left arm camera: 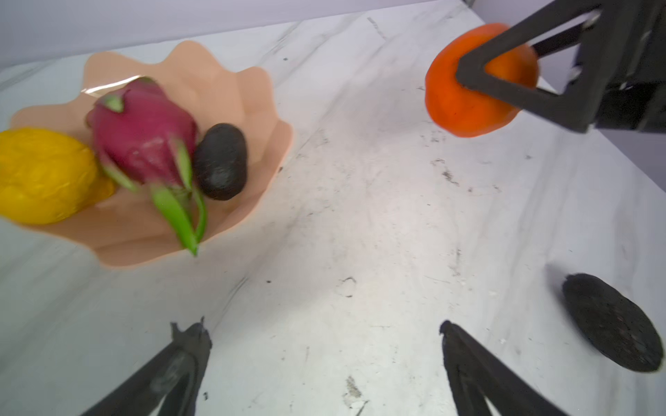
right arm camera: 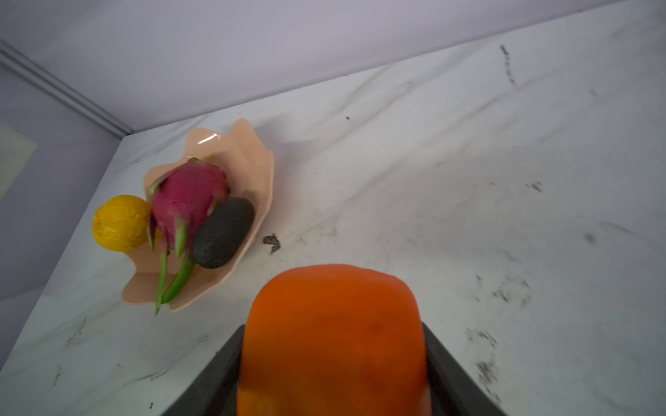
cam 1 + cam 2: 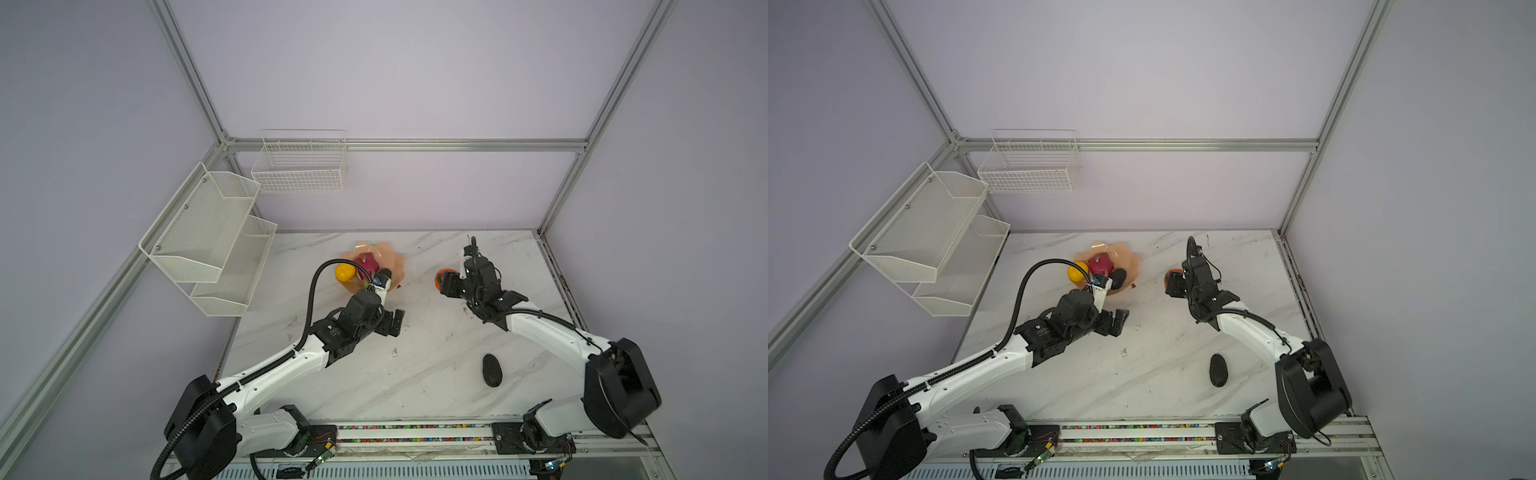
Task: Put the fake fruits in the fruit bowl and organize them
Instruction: 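Carry the orange with the right gripper and release it into the bowl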
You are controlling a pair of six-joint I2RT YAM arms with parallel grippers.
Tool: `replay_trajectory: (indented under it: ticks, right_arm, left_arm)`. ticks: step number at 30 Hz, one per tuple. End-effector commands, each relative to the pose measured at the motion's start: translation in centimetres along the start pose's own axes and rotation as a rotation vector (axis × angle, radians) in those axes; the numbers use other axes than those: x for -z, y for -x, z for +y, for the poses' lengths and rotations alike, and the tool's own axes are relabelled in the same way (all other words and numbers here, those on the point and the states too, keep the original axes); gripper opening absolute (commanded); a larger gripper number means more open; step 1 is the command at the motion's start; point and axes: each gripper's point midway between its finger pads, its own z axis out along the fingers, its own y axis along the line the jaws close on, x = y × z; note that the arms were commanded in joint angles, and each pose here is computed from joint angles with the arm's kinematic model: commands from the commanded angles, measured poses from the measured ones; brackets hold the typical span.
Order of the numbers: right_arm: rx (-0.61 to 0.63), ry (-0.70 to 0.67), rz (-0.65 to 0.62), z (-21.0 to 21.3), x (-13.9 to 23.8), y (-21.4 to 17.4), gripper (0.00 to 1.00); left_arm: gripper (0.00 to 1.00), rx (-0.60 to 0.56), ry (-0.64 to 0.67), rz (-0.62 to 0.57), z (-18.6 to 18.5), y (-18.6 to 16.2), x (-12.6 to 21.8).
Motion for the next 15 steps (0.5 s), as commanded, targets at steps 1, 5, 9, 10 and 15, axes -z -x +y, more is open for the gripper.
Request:
replay_trajectory:
  ticks: [1, 5, 9, 10, 15]
  right_arm:
    - [0.116, 0.142, -0.011, 4.4, -4.2, 1.6, 0.62]
    - [0.175, 0.183, -0.044, 7.3, -9.1, 3.4, 0.62]
    - [0.204, 0.216, -0.059, 8.9, -13.0, 4.1, 0.62]
    - [0.214, 0.232, -0.050, 9.3, -14.0, 3.7, 0.62]
    - [0.232, 0.262, -0.049, 10.1, -17.1, 2.9, 0.62]
  left_arm:
    - [1.00, 0.099, 0.081, -0.076, 3.2, 3.4, 1.7]
    - [1.00, 0.161, 0.163, -0.126, 6.3, 4.0, 3.0]
    - [1.00, 0.215, 0.208, -0.149, 8.4, 4.3, 4.0]
    - [1.00, 0.218, 0.213, -0.154, 8.6, 4.3, 4.2]
    - [1.00, 0.235, 0.236, -0.189, 9.8, 4.7, 5.1]
